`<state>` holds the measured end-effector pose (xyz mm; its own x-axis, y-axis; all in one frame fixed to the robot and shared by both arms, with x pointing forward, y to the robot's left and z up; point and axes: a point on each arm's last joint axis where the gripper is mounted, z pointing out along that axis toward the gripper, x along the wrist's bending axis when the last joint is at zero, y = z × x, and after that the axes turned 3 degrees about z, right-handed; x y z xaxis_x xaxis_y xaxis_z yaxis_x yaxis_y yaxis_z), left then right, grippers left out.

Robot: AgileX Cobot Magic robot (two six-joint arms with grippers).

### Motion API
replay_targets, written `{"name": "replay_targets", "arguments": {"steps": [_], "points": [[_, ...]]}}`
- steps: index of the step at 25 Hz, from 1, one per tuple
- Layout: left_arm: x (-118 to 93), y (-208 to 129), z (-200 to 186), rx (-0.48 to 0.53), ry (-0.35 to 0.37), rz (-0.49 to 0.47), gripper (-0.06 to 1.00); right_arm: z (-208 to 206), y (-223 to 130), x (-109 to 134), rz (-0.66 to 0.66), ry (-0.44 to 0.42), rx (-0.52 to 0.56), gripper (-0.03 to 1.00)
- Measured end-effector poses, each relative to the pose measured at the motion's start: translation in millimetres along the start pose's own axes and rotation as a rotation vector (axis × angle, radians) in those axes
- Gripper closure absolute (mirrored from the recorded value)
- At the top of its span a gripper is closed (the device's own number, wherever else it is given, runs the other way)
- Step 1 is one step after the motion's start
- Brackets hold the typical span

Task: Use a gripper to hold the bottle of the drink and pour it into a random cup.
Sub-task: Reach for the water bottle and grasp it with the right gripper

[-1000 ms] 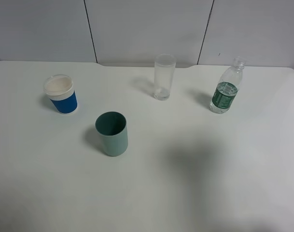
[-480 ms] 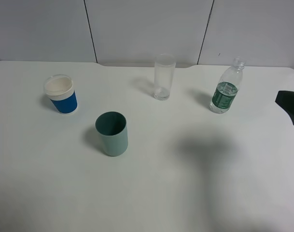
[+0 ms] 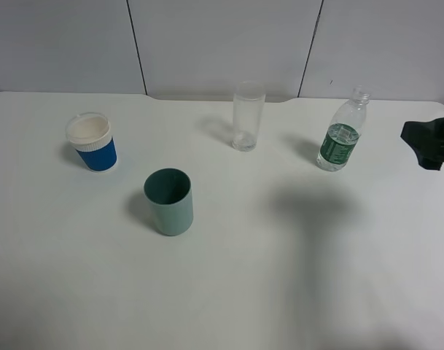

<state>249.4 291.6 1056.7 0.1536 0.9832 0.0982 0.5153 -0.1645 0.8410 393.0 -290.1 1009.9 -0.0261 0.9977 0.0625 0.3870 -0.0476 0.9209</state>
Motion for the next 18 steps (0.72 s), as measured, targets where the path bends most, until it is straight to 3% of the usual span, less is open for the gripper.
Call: {"name": "replay_targets", "arguments": {"steps": [18], "points": [[0, 0, 0, 0.000, 0.000, 0.000, -0.05, 69, -21, 1, -0.141, -0.005, 0.010, 0.09]]}}
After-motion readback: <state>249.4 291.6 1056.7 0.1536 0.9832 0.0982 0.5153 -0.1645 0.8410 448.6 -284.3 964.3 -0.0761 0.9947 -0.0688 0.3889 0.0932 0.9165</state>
